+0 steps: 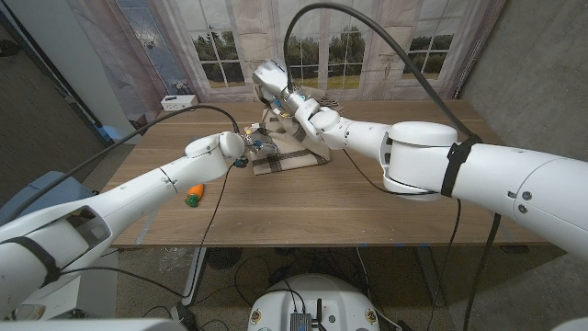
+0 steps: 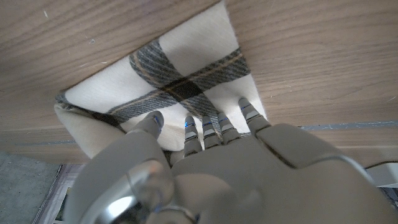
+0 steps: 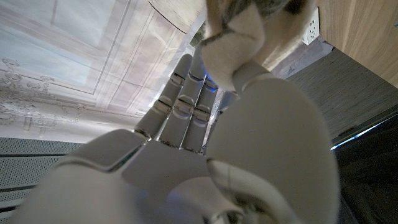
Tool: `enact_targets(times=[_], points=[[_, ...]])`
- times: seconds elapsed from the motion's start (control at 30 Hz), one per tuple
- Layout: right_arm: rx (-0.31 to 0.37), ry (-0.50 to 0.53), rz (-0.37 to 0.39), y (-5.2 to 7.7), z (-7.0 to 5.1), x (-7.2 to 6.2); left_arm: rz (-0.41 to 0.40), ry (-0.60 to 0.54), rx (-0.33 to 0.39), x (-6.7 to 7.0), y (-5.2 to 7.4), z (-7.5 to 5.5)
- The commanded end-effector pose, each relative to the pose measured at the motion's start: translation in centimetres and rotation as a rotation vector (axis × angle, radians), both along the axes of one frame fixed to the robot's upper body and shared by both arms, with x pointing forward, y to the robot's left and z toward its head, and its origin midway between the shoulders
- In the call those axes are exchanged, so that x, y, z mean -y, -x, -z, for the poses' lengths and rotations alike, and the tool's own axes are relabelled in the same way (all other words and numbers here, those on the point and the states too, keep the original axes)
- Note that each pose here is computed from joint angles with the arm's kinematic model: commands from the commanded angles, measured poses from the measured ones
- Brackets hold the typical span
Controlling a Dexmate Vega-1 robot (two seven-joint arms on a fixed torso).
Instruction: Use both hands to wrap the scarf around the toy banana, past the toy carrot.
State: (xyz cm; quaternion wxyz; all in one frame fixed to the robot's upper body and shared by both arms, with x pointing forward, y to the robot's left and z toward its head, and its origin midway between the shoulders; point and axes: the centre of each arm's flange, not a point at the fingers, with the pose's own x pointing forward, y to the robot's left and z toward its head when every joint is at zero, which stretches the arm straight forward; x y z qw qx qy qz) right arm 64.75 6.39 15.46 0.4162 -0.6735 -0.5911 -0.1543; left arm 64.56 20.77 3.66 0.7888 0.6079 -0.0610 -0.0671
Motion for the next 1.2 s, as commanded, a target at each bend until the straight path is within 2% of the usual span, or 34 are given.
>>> enact_targets(times=[0.03,0.33,0.7,0.93,1.1,1.2], points=[[0.054,0.035,-0.093,1.1,1.3,0.0,-0.001,-0.001,-0.002,0.0,0.0,0.1],[0.096,0.042,-0.068,1.3,2.6,0.0,-0.005,-0.005,0.003,0.1,0.3,0.0],[0.012,0.052,-0.037,1.3,2.6,0.8,-0.007,-0.006,0.006,0.2,0.6,0.1],[-0.067,0.050,-0.044,1.2,1.9,1.6,-0.011,-0.002,0.025,0.1,1.1,-0.1],[-0.077,0.022,-0.040,1.4,1.8,1.9,-0.008,0.016,0.053,-0.1,1.8,-0.2],[-0.077,0.002,-0.036,1.5,1.8,2.2,0.000,0.034,0.094,-0.2,2.5,-0.3]])
